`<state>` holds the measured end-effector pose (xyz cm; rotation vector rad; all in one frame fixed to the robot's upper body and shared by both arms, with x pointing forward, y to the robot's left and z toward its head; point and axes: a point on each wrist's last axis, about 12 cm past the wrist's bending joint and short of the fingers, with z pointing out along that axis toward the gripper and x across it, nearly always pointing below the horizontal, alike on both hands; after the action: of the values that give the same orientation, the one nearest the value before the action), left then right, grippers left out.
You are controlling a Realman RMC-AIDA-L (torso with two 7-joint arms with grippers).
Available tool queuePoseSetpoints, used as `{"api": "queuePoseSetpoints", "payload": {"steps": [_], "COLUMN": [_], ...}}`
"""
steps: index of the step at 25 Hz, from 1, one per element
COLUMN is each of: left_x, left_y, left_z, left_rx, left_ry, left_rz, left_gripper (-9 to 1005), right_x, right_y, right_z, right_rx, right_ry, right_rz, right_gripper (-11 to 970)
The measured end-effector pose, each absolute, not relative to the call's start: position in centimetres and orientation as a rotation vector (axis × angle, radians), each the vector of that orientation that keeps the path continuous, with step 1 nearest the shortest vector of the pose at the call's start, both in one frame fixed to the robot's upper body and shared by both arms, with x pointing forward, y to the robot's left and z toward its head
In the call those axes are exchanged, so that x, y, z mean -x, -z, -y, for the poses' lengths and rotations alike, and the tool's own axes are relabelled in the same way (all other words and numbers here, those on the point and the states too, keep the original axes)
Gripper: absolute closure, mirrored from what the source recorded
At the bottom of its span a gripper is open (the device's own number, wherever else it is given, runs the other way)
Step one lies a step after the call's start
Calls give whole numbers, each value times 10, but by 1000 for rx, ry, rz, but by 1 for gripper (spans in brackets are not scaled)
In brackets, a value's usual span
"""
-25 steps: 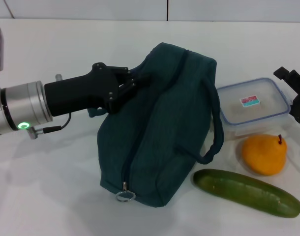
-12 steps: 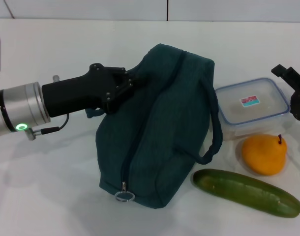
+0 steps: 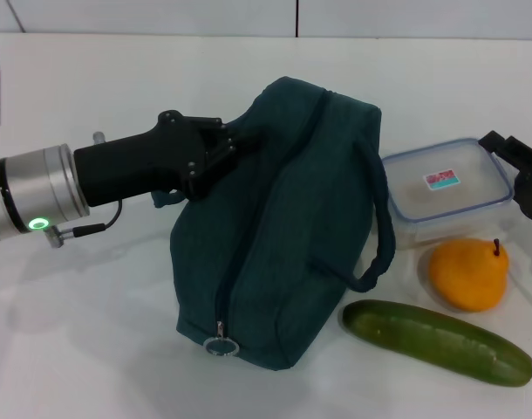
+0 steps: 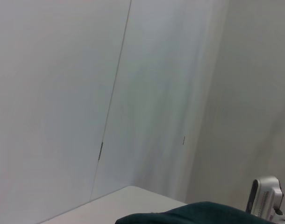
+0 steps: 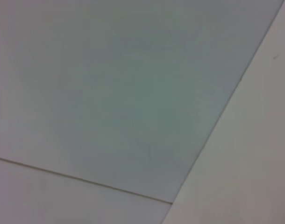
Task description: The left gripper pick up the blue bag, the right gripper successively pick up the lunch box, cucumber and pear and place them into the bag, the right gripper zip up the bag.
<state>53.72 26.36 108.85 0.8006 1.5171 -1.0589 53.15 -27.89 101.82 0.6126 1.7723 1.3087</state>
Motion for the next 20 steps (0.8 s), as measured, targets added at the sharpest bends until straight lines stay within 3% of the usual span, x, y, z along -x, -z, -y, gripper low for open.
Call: {"api": "queuePoseSetpoints", "payload": {"steps": [3,13,16,20], "left_x": [-537,-537,-538,-538], "left_y": [-1088,-1088,-1089,-1089], "left_z": [-263,-262,-259,-257], "left_rx": [-800,-800,-801,-800], "left_ry": [1059,1063,1073,1087], "left_rz": [-1517,-1514,-1507,-1499], "left_gripper": [950,950,950,950], "right_x": [-530,-527,-527,-526], "right_y": [-1021,-1025,-1025,-1026], "right_z": [278,280,279,280], "right_rx": [-566,-520,-504,-475], "right_ry": [-1312,-1303,-1305,-1293], "right_rz": [-1748,-1710,-1714,-1711], "right_gripper": [348,781,867,866]}}
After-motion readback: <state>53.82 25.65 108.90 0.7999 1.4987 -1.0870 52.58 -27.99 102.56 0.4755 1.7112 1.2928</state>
